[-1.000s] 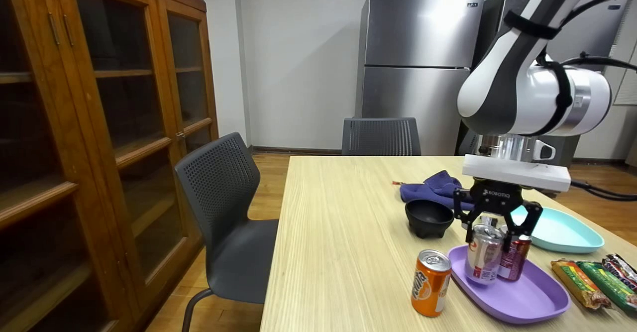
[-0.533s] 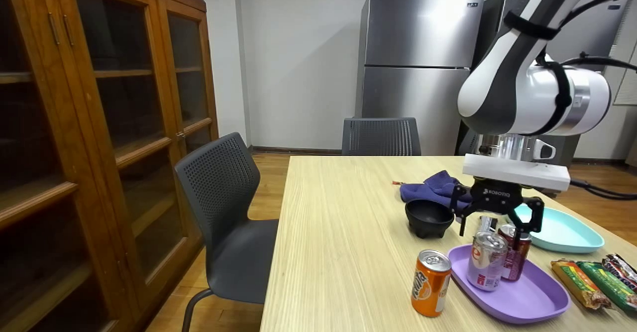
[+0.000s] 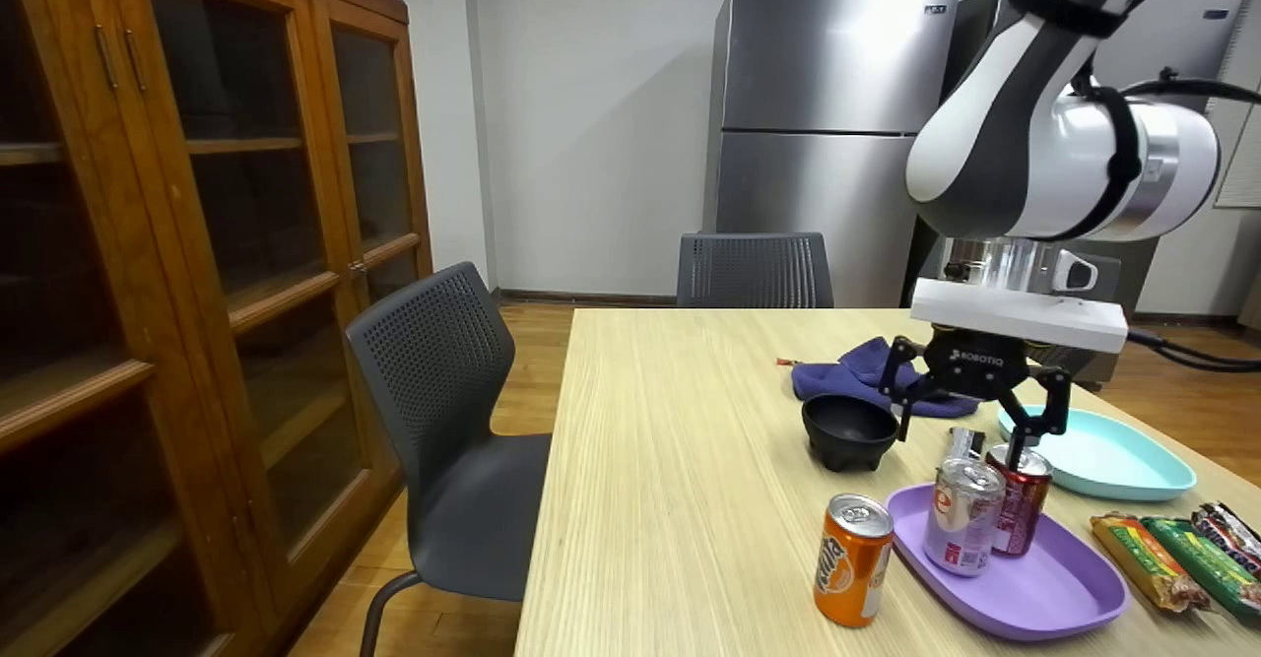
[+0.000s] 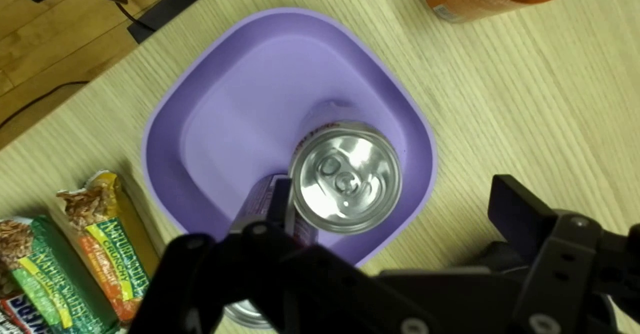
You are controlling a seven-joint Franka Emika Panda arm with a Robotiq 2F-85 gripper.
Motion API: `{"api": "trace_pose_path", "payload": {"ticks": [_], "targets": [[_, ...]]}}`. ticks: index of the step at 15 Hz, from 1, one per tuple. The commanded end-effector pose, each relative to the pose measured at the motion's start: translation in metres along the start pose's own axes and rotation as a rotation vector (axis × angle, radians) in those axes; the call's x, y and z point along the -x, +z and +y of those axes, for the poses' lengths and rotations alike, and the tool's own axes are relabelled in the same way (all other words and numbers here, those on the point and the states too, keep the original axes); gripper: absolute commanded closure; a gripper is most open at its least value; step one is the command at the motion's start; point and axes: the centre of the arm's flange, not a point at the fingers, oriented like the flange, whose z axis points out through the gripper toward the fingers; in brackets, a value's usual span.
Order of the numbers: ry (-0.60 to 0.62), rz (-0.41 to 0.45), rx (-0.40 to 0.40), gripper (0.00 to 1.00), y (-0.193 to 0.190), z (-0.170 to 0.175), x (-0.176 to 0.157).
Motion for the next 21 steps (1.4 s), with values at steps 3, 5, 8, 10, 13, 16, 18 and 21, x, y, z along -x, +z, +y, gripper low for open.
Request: {"api": "trace_pose_path", "payload": {"ticks": [3, 5, 8, 10, 13, 16, 18, 21], "targets": [[-0.033, 0.002, -0.020, 0.00, -0.031, -0.025, 0.063], [-0.062, 0.005, -0.016, 0.00, -0.033, -0.036, 0.083], [-0.089, 0.006, -0.004, 0.00, -0.034, -0.050, 0.108], [-0.099, 0.008, 0.002, 0.00, -0.032, -0.057, 0.121], [-0.097, 0.006, 0.013, 0.00, -0.027, -0.066, 0.132], [-0.087, 0.010, 0.023, 0.00, -0.024, -0.072, 0.135], [-0.099, 0.001, 0.010, 0.00, -0.018, -0.070, 0.126], [-0.095, -0.001, 0.013, 0.00, -0.016, -0.070, 0.126]]}}
